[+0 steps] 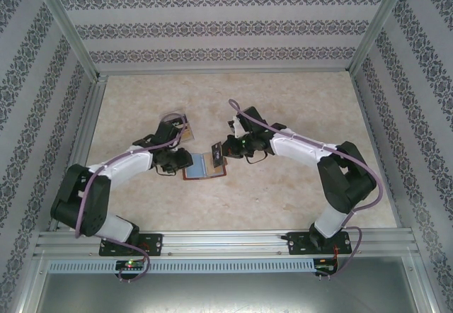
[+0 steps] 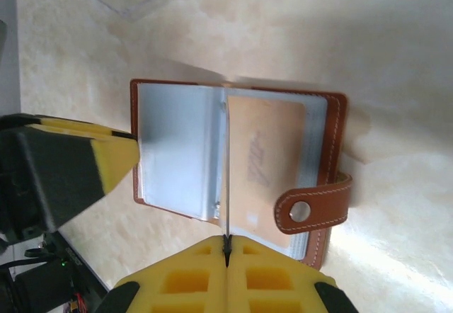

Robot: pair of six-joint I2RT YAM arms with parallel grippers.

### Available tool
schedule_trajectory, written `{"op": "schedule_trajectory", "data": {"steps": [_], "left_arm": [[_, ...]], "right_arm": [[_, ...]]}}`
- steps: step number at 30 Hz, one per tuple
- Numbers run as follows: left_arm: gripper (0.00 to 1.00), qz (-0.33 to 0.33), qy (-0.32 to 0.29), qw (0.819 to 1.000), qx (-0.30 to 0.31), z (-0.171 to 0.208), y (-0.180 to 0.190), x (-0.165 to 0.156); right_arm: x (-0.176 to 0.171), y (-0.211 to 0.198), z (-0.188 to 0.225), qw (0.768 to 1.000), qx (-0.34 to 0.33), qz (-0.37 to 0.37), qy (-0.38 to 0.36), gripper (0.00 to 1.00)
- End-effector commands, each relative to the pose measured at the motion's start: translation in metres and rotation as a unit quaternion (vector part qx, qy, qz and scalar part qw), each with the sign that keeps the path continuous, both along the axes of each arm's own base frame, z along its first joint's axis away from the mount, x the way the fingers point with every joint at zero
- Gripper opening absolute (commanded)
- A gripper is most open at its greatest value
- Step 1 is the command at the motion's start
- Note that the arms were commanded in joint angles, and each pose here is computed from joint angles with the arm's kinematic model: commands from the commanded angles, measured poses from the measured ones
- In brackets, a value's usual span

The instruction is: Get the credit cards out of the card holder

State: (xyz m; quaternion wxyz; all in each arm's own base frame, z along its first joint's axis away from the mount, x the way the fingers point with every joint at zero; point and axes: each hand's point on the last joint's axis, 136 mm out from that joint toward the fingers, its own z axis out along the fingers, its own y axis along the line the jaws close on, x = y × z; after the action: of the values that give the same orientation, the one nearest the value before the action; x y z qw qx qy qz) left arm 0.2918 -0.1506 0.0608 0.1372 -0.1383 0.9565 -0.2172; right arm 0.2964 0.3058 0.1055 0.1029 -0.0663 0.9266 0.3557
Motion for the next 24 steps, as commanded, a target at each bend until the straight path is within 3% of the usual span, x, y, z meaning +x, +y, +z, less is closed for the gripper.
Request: {"op": "schedule_trajectory", "data": {"steps": [1,4,8,15,24], "left_arm": [[0.4,0.024,-0.031,0.999,-0.021,0.04,0.01,0.011],[0.49,0.035,-0.058,0.997,-0.039,0.064,0.016,0.017],[0.48,0.019,-0.099,0.99,-0.103,0.098,0.003,0.024],[0.39,0.002,-0.145,0.966,-0.215,0.137,-0.021,0.033],[0.33,-0.002,-0.156,0.951,-0.268,0.147,-0.026,0.041]], "right_arm": [[0.011,0.002,0.035,0.998,0.004,0.017,-0.055,0.0],[0.016,0.007,0.048,0.997,0.011,0.029,-0.069,0.0],[0.021,0.017,0.07,0.995,0.06,0.03,-0.075,0.0],[0.025,0.031,0.106,0.984,0.156,0.034,-0.076,0.0],[0.025,0.036,0.129,0.968,0.239,0.043,-0.059,0.0]]}}
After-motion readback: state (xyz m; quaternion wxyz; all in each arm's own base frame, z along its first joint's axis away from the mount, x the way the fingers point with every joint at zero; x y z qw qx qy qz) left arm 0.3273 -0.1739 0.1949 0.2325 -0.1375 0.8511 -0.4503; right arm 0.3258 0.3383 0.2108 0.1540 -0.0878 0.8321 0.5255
